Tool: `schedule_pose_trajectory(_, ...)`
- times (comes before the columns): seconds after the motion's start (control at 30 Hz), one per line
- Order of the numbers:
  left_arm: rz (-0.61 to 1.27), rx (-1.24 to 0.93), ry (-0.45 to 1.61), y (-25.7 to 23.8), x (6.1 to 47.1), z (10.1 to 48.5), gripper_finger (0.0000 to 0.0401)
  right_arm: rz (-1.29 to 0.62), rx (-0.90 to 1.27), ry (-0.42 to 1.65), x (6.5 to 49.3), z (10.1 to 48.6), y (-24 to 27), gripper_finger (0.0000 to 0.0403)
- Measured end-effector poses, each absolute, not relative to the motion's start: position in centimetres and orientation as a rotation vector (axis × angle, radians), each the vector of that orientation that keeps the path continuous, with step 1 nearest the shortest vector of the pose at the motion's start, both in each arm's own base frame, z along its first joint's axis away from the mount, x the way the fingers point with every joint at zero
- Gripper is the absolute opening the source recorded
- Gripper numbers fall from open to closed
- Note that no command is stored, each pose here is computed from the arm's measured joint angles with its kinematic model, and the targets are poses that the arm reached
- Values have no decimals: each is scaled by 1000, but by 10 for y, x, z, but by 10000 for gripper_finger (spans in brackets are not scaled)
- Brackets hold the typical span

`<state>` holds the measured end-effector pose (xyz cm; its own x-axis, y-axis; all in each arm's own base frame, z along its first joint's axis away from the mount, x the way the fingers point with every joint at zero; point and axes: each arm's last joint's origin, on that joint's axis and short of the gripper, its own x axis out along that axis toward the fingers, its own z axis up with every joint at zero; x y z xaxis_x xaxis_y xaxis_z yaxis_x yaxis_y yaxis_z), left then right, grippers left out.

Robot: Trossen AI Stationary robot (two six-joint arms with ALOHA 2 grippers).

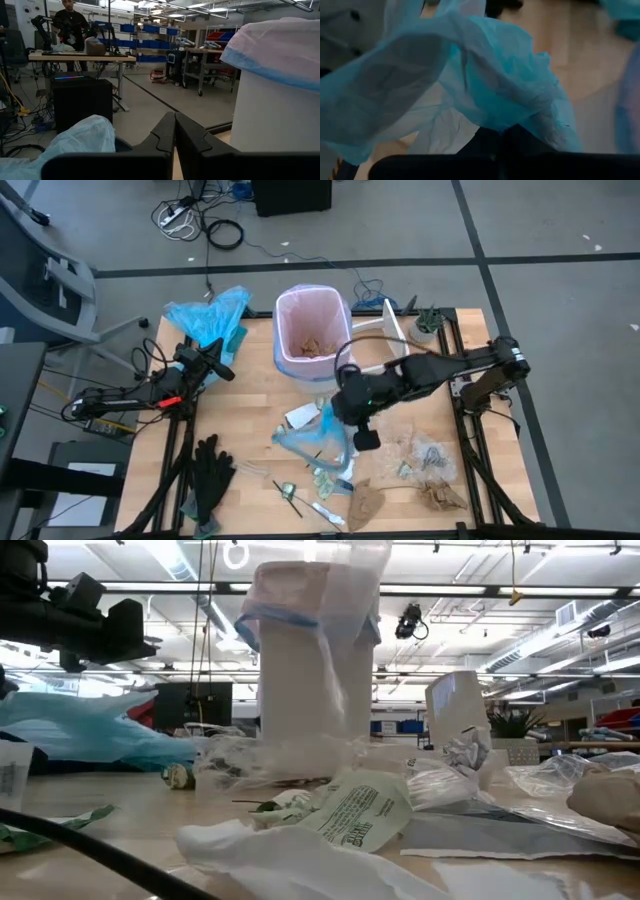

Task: Place trash/remove bag and relplace
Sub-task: Put the blue plastic cellophane into the trash bin

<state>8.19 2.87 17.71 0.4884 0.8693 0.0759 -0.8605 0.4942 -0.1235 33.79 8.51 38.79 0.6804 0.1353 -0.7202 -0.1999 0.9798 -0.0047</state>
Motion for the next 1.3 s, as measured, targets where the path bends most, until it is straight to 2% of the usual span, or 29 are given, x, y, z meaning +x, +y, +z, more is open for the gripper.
schedule_pose_trajectory(0.17, 1052, -72, -134, 29, 82, 177, 21, 137, -41, 663, 332, 412, 61, 0)
schedule_pose_trajectory(0.4, 1052, -72, -134, 29, 82, 177, 21, 115, 20, 363, 324, 454, 31, 0)
schedule_pose_trajectory(0.63, 1052, -72, -134, 29, 82, 177, 21, 10, 33, 62, 310, 493, -5, 0)
schedule_pose_trajectory(0.8, 1052, -72, -134, 29, 82, 177, 21, -85, 27, -78, 304, 508, -34, 0)
schedule_pose_trajectory(1.0, 1052, -72, -135, 29, 82, 177, 21, -192, 85, -121, 307, 507, -66, 0)
schedule_pose_trajectory(1.3, 1052, -72, -134, 29, 82, 177, 21, -244, 191, 44, 353, 460, -93, 0)
